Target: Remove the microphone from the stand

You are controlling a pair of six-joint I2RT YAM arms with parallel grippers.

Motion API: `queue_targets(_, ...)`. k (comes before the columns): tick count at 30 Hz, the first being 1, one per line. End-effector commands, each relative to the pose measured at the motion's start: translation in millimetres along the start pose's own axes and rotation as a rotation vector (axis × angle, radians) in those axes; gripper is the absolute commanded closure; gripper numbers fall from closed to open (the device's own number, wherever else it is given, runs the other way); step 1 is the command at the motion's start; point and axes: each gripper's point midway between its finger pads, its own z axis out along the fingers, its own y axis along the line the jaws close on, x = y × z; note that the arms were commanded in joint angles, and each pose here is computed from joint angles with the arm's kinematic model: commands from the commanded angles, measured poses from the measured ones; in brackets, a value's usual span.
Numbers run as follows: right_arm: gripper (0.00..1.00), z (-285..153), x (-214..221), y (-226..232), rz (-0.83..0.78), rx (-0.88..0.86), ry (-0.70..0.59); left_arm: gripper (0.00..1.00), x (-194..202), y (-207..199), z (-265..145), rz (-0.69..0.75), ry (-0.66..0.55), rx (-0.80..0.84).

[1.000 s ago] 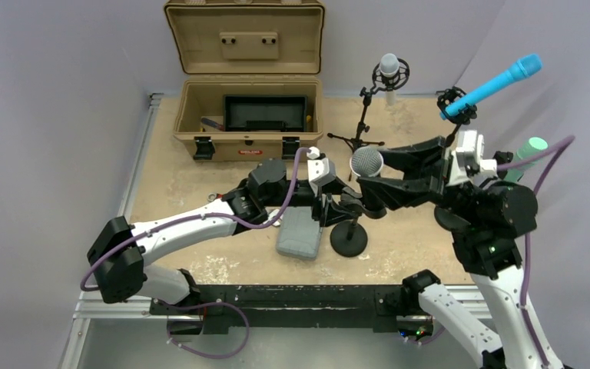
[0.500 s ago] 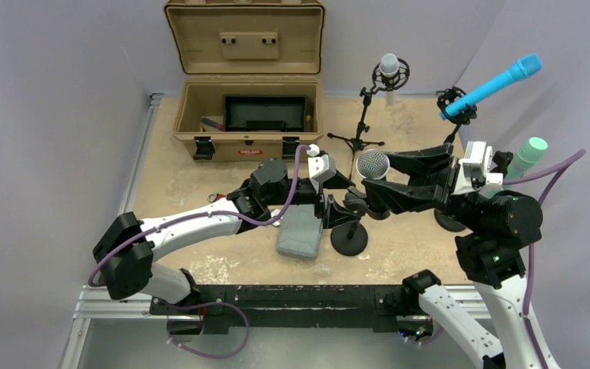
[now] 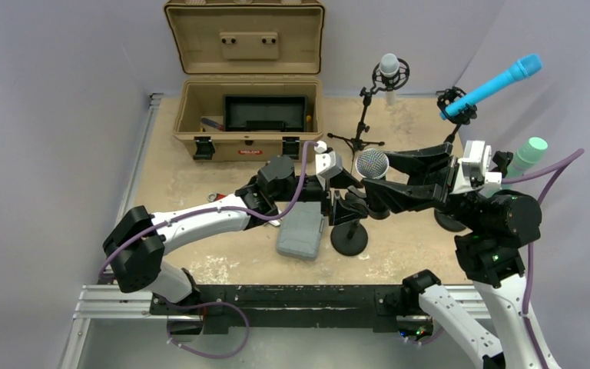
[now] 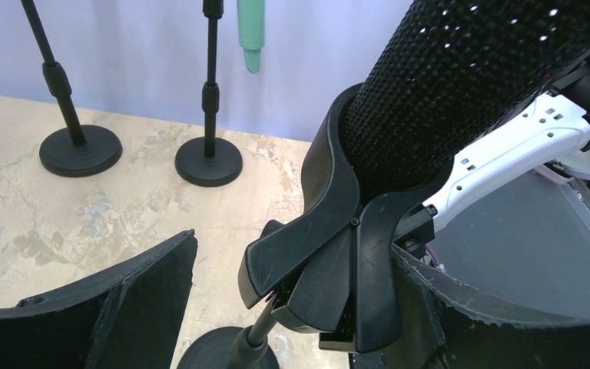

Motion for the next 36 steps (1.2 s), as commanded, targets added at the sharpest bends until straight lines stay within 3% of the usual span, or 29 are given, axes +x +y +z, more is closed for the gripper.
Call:
queue_targets(1, 1.0, 3.6, -1.2, -1.7, -0.053, -0.021, 0.0, 0.23, -33.5, -13.9, 7.7, 0.05, -0.08, 0.06)
queue_targets(4, 1.0, 4.0, -2.0, -1.2, -0.051, -0.023, -0.006, 0.49, -28.4, -14.4, 9.6, 0.044, -0.06, 0.066)
queue_targets(6, 1.0, 4.3, -2.9, -1.1, -0.047, -0.024, -0.009, 0.81, -22.0, -12.0, 10.0, 0.027, -0.038, 0.051)
queue_targets(8, 1.0, 5.1, -4.7, -1.6, -0.043, -0.021, -0.014, 1.0, -13.3, -6.8, 6.9, 0.015, 0.0, 0.021)
queue_targets(15, 1.0, 12.9, -18.4, -0.8, -0.021, -0.045, -0.074, 1.0, 5.0, 1.6, -7.6, -0.02, 0.098, -0.075)
queue_targets(26, 1.0, 38.7, -82.4, -26.8, -0.021, 0.032, -0.267, 1.0, 6.9, 4.1, -21.0, 0.009, 0.167, -0.132)
queue_targets(32, 1.0, 27.5, -122.5, -64.6, -0.018, 0.297, -0.371, 1.0, 12.8, 9.7, -23.2, 0.002, 0.196, -0.167)
queue_targets(36, 1.0, 0.5, -143.8, -93.7, -0.181, 0.556, -0.324, 1.0, 6.2, 14.1, -26.6, -0.012, 0.209, -0.217)
